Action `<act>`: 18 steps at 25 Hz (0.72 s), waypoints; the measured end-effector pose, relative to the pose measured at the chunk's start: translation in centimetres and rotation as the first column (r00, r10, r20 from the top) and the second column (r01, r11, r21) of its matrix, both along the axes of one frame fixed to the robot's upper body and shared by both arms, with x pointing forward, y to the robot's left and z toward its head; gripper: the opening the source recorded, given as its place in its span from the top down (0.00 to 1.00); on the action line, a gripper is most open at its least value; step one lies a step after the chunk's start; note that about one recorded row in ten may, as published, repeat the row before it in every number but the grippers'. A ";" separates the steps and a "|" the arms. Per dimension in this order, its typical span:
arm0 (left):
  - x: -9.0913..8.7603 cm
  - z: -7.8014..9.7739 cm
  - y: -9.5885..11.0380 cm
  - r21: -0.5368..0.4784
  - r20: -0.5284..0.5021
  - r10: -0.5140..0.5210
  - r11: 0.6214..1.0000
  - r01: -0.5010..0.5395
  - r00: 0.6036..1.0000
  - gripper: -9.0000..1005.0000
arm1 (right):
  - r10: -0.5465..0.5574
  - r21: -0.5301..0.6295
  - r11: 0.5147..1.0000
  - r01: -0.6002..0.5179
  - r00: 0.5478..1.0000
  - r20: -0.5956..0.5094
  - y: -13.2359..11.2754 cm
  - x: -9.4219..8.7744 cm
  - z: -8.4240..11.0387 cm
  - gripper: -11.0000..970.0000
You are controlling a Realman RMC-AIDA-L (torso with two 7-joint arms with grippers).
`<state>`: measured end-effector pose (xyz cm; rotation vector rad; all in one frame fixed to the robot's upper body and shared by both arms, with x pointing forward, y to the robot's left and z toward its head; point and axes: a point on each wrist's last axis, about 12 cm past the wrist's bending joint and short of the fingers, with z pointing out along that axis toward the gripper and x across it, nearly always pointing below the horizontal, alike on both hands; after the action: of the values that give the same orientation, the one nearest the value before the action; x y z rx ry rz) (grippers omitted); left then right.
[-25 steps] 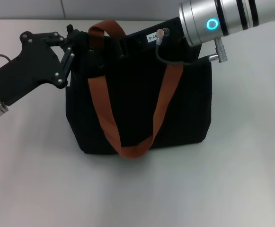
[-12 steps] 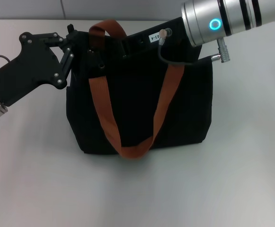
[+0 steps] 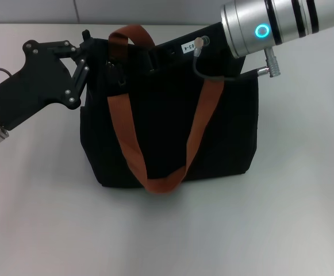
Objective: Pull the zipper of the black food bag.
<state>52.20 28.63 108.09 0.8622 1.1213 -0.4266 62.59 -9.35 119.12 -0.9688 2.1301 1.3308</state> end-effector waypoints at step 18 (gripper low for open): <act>-0.1 -0.1 0.1 0.000 -0.005 0.003 1.000 -0.003 1.000 0.92 | 0.014 0.002 1.000 -0.014 1.000 0.004 -0.2 -0.2 0.2 0.89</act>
<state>52.05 28.76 107.99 0.8600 1.1268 -0.4258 62.37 -9.54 119.31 -0.9869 2.1223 1.3367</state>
